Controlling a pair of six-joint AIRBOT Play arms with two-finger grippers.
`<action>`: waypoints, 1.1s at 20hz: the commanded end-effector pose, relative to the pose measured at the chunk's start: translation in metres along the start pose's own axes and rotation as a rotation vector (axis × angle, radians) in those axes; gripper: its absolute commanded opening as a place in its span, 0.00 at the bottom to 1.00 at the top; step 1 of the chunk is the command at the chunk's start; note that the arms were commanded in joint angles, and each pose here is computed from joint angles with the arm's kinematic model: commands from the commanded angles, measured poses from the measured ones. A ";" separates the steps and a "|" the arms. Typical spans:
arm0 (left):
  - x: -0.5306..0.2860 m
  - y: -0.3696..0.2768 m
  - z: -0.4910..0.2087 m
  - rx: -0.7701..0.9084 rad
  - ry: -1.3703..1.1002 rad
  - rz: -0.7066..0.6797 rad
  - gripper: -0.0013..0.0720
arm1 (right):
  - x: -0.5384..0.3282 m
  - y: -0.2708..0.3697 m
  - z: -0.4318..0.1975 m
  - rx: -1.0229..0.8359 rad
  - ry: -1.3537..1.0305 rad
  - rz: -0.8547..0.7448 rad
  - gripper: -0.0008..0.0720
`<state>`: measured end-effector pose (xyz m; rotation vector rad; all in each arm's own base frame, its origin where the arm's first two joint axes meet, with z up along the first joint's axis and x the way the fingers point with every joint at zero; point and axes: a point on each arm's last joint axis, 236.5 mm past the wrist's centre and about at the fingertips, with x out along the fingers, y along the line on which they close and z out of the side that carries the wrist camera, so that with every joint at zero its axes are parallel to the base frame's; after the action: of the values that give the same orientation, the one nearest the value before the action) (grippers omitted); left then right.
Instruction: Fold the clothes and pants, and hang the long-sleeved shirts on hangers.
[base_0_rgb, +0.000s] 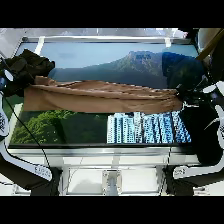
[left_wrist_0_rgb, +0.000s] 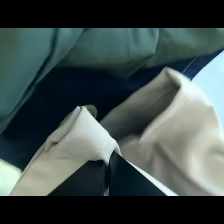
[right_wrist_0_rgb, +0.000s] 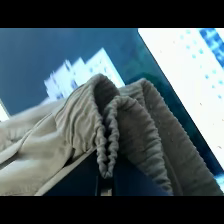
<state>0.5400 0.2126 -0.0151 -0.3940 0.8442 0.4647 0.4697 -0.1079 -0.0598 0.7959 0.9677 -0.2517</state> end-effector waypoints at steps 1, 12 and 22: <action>0.011 -0.020 0.017 -0.088 -0.081 -0.067 0.03 | 0.010 0.008 0.016 0.086 -0.060 0.038 0.06; -0.062 -0.057 0.096 -0.179 -0.322 -0.221 0.98 | -0.027 0.073 0.078 0.228 -0.194 0.245 0.75; -0.207 -0.142 0.103 0.209 -0.445 -0.325 0.97 | -0.063 -0.028 0.022 -0.101 0.193 -0.013 0.76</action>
<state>0.5730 0.1388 0.2081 -0.3634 0.3527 0.2411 0.4783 -0.1462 0.0021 0.8201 0.9730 -0.1937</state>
